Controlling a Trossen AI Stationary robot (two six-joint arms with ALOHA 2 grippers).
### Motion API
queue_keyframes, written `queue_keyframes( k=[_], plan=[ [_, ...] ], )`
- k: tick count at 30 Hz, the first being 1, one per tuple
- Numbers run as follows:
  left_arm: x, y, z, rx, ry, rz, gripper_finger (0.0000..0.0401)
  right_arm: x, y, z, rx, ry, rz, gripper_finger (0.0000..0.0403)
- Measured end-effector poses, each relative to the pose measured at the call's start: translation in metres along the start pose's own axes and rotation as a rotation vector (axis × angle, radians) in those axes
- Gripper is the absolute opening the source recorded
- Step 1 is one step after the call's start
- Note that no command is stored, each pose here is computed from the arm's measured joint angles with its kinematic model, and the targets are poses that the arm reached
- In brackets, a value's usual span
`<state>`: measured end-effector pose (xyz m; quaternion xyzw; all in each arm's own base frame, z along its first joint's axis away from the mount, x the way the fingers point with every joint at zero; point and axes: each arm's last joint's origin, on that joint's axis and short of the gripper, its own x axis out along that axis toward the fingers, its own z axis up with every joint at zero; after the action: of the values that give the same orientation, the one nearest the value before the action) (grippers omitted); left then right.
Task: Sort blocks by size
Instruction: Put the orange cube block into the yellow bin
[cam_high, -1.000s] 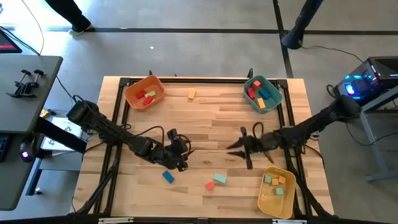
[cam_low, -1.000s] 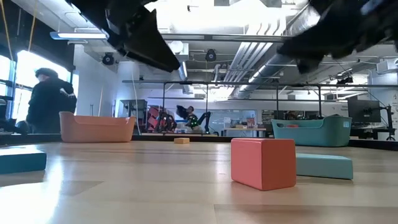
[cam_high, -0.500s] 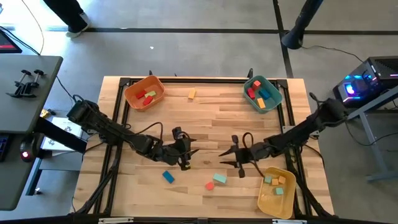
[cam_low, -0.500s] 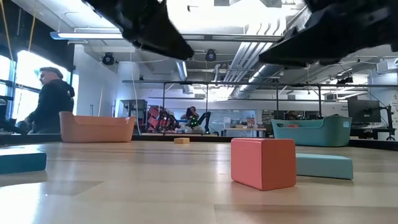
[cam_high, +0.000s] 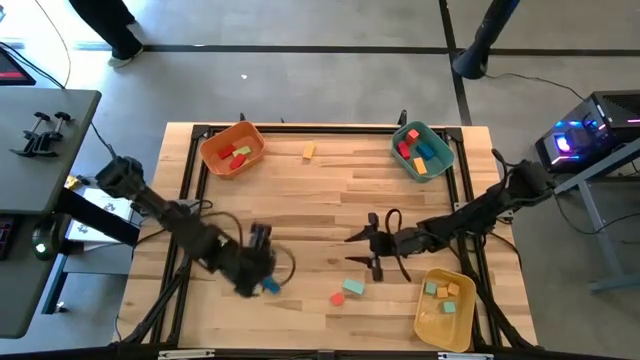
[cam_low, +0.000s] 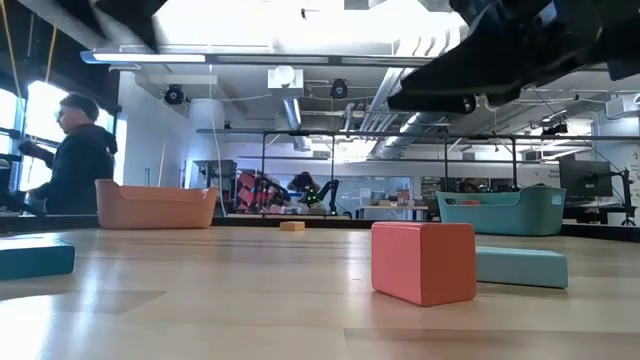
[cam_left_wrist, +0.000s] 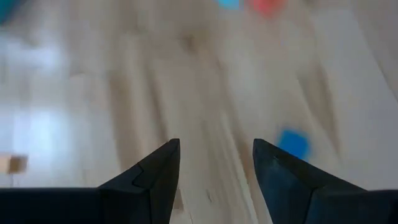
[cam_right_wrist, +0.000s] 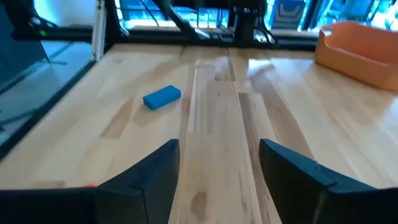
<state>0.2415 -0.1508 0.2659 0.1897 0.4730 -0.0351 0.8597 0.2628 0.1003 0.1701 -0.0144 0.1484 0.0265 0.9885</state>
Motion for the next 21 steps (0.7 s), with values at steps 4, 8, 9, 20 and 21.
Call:
queue_keyframes(
  k=[4, 8, 9, 20, 21],
  plan=[
    [0.008, -0.028, -0.016, 0.141, 0.056, -0.14, 0.0188, 0.0, -0.001, -0.002, 0.002, 0.019, -0.004, 0.0218],
    [0.028, -0.046, -0.027, -0.003, 0.032, -0.19, 0.0188, 0.0, -0.001, -0.002, 0.007, 0.017, -0.003, 0.0218],
    [0.034, -0.05, -0.031, -0.042, 0.037, -0.224, 0.0188, 0.0, -0.001, -0.002, 0.007, 0.017, -0.002, 0.0218],
    [0.066, -0.063, -0.043, -0.077, -0.011, -0.333, 0.0188, 0.0, 0.0, -0.002, 0.006, 0.018, 0.0, 0.0218],
    [0.067, -0.061, -0.043, -0.082, -0.015, -0.311, 0.0188, 0.0, 0.0, -0.002, 0.006, 0.018, 0.0, 0.0218]
  ],
)
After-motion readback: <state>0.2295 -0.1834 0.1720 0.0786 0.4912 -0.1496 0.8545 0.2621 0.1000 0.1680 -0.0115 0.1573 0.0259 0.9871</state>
